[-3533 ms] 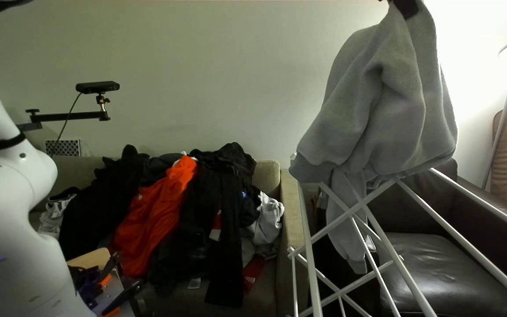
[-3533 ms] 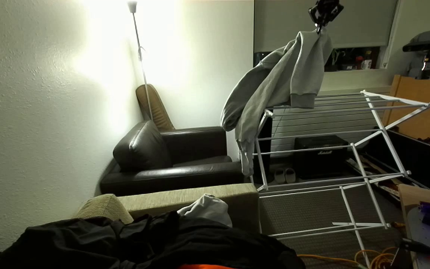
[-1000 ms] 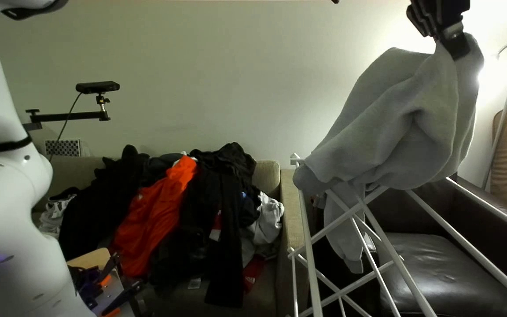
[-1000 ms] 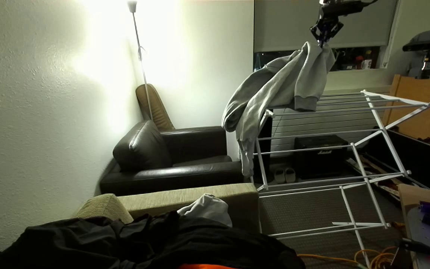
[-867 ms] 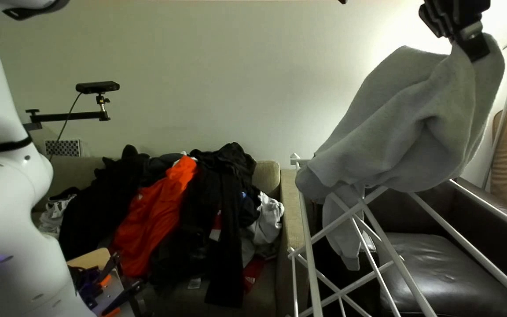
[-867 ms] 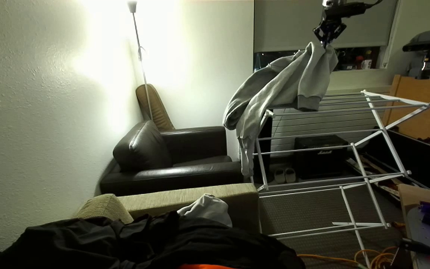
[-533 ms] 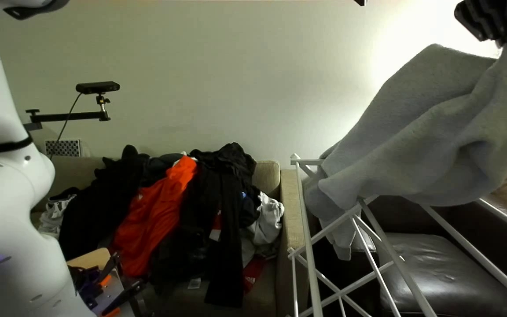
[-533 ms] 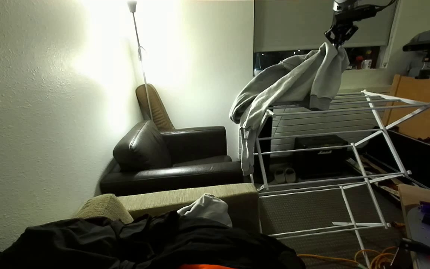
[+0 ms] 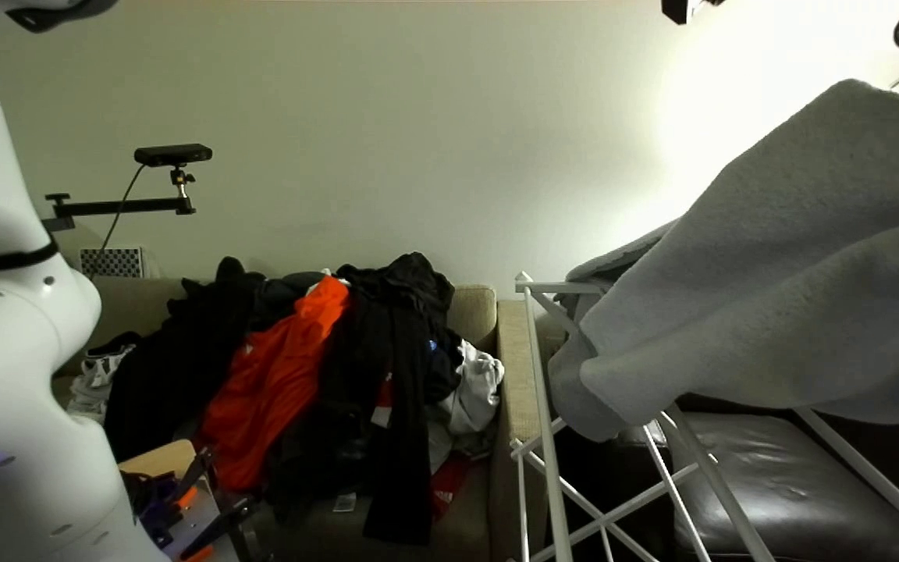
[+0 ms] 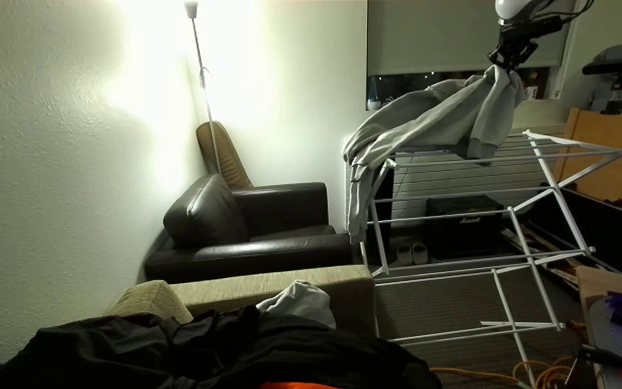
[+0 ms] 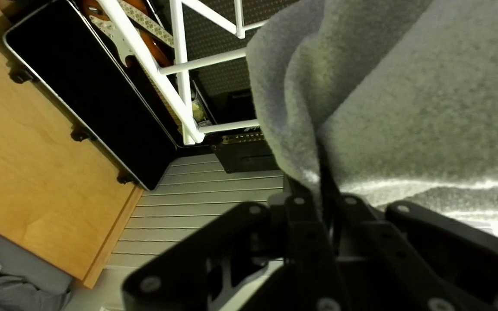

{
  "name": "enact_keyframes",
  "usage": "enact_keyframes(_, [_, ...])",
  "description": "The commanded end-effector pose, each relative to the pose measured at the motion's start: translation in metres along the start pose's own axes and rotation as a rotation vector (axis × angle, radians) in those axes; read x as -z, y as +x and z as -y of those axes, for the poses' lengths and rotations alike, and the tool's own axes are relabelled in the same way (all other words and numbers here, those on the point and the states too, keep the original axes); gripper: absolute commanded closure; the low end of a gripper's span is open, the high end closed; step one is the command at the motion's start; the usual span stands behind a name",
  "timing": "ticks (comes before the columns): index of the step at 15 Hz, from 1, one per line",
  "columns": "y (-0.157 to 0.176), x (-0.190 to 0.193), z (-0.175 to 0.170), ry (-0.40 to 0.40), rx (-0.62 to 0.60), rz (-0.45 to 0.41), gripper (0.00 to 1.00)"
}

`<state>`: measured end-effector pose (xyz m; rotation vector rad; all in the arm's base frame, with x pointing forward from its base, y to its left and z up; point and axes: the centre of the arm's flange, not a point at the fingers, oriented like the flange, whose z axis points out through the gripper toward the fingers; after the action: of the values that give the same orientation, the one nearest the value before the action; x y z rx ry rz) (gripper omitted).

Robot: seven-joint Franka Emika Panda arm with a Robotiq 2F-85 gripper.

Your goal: Put the white jersey on the cloth hanger

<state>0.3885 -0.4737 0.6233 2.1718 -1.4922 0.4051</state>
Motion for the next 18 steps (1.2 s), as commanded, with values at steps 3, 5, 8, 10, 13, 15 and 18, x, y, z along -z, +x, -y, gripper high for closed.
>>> enact_keyframes(3, [0.013,-0.028,-0.045,-0.050,0.006,-0.036,0.97])
enact_keyframes(5, [0.018,-0.041,-0.059,-0.071,-0.004,-0.035,0.97])
enact_keyframes(8, [0.027,-0.059,-0.083,-0.103,-0.025,-0.038,0.97])
enact_keyframes(10, [0.029,-0.068,-0.096,-0.119,-0.032,-0.038,0.97])
enact_keyframes(13, [0.032,-0.077,-0.112,-0.136,-0.042,-0.036,0.97])
enact_keyframes(15, [0.032,-0.078,-0.119,-0.143,-0.045,-0.038,0.97])
enact_keyframes(18, [0.030,-0.076,-0.122,-0.130,-0.043,-0.039,0.97])
